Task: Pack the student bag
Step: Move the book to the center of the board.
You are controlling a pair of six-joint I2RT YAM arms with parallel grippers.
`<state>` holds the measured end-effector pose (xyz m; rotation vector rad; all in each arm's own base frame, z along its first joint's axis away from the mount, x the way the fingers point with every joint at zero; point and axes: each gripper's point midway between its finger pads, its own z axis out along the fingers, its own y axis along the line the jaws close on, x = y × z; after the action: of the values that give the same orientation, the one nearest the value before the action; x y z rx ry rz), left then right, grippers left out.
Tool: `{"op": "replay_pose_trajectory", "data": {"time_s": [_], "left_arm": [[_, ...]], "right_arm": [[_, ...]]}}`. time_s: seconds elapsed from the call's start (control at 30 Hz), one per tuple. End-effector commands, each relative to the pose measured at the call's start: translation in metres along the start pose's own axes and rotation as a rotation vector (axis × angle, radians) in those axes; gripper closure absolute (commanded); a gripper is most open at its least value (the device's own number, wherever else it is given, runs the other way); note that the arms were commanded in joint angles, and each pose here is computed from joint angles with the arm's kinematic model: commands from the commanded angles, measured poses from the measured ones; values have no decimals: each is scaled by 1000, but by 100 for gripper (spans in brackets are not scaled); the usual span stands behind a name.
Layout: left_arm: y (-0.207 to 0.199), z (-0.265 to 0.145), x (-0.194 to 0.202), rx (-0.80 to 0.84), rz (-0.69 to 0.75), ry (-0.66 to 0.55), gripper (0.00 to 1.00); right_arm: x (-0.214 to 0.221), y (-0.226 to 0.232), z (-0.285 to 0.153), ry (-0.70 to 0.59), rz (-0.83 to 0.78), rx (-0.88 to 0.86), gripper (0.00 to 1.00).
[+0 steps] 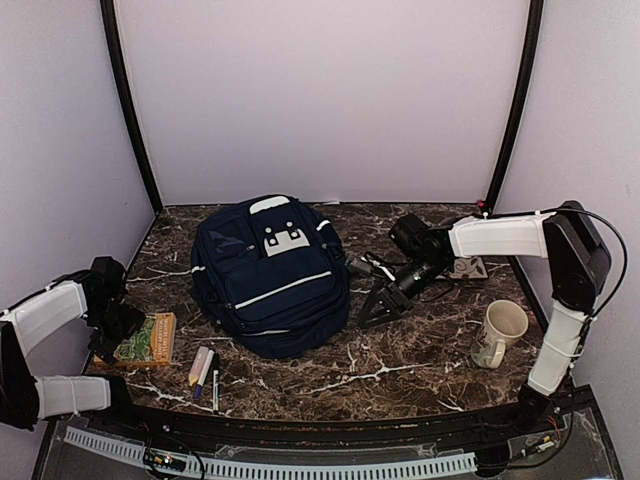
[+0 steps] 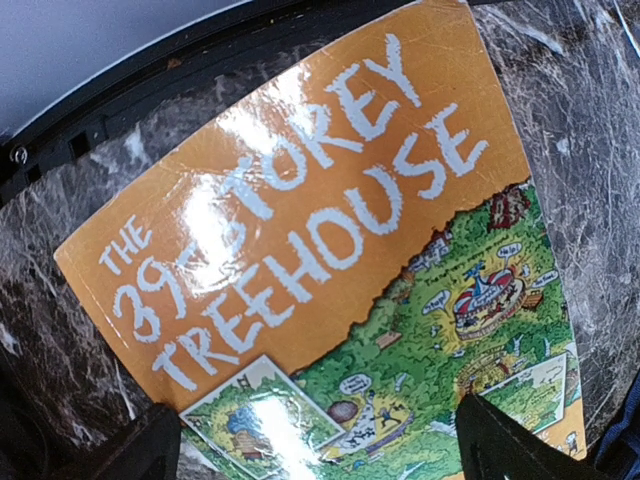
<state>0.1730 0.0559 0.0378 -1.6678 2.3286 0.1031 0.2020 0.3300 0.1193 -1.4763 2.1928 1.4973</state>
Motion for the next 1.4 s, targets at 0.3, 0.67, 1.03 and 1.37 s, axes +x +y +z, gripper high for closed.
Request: {"op": "replay_pose_trajectory", "data": {"time_s": [0.3, 0.67, 1.03, 1.37], "left_arm": [[-137, 7, -23, 401, 319, 2, 11], [-181, 47, -15, 394, 387, 146, 22], [-191, 38, -80, 185, 398, -61, 22], [-256, 25, -108, 294, 505, -116, 29]], "right_arm": [[-49, -19, -20, -40, -61, 197, 48], [-137, -2, 62, -79, -154, 224, 53], [-234, -50, 138, -234, -108, 216, 56], [-204, -192, 112, -342, 258, 429, 65]]}}
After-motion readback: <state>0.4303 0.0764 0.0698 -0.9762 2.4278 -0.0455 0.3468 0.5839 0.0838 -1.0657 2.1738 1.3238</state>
